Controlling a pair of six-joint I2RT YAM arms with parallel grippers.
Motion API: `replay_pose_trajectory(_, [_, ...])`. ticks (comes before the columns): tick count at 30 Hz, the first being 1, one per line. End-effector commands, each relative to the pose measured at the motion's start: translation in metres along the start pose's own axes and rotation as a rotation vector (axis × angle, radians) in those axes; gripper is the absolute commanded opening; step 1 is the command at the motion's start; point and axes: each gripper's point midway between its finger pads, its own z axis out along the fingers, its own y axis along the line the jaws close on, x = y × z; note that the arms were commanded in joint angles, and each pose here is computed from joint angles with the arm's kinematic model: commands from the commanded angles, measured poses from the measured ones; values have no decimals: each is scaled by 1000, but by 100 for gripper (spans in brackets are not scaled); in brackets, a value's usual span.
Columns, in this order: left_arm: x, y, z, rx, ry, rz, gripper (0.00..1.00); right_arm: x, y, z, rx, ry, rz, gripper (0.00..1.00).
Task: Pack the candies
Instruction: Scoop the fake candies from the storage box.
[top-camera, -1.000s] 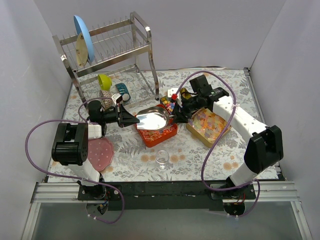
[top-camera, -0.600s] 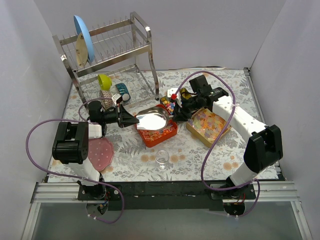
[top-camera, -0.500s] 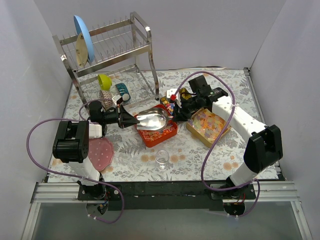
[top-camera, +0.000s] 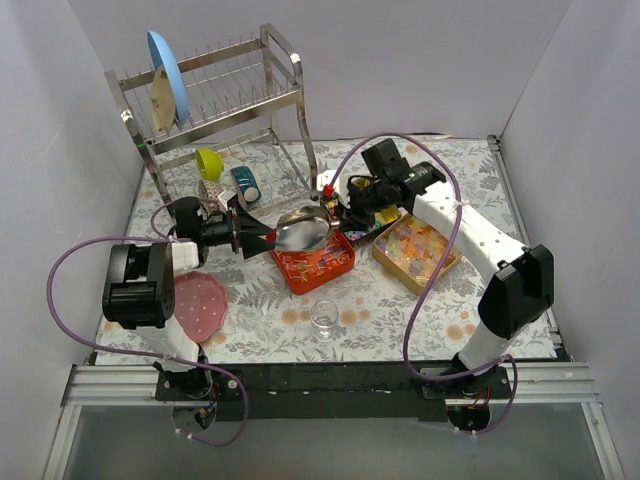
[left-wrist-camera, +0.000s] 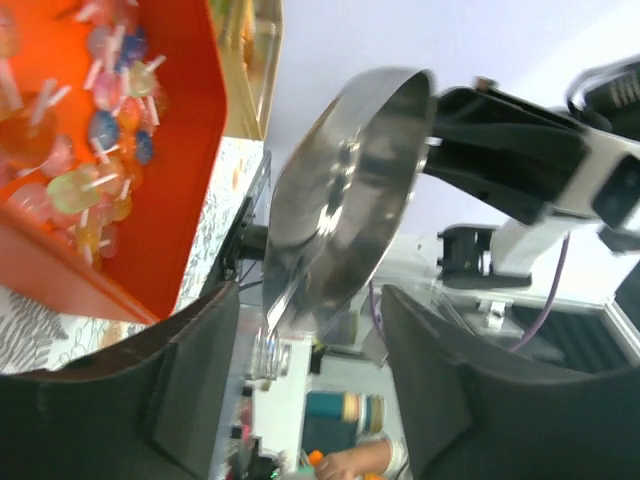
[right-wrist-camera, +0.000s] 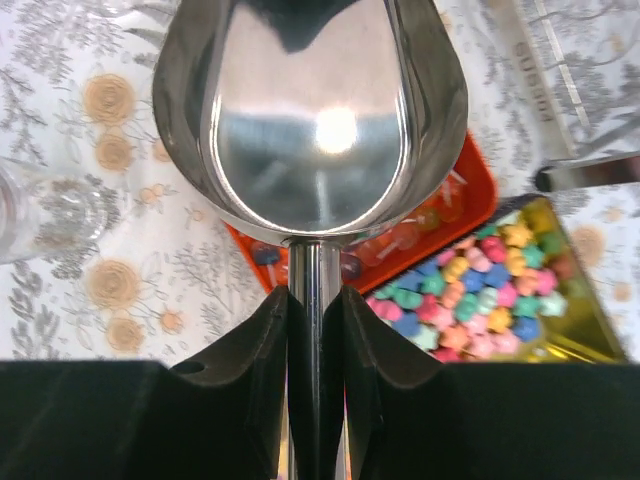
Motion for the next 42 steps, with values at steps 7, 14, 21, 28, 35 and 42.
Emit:
replay_pose_trajectory(7, [-7,48,-27,-289,-268,-102,60,0,-46,-36,40,298,-155,1])
replay_pose_trajectory(14, [-11,74,-34,-409,-326,-118,40,21,-42,-34,-23,461,-244,1])
replay_pose_trajectory(21, [-5,98,-30,-498,-336,-146,0,37,-35,-18,-62,534,-232,1])
replay_pose_trajectory(28, [0,117,-26,-535,-324,-182,0,42,-40,-1,-57,613,-259,1])
replay_pose_trajectory(35, [5,127,-16,-557,-299,-189,0,54,-40,18,-72,663,-223,1])
replay_pose_trajectory(42, [4,137,-2,-563,-249,-195,0,65,-43,35,-51,728,-171,1])
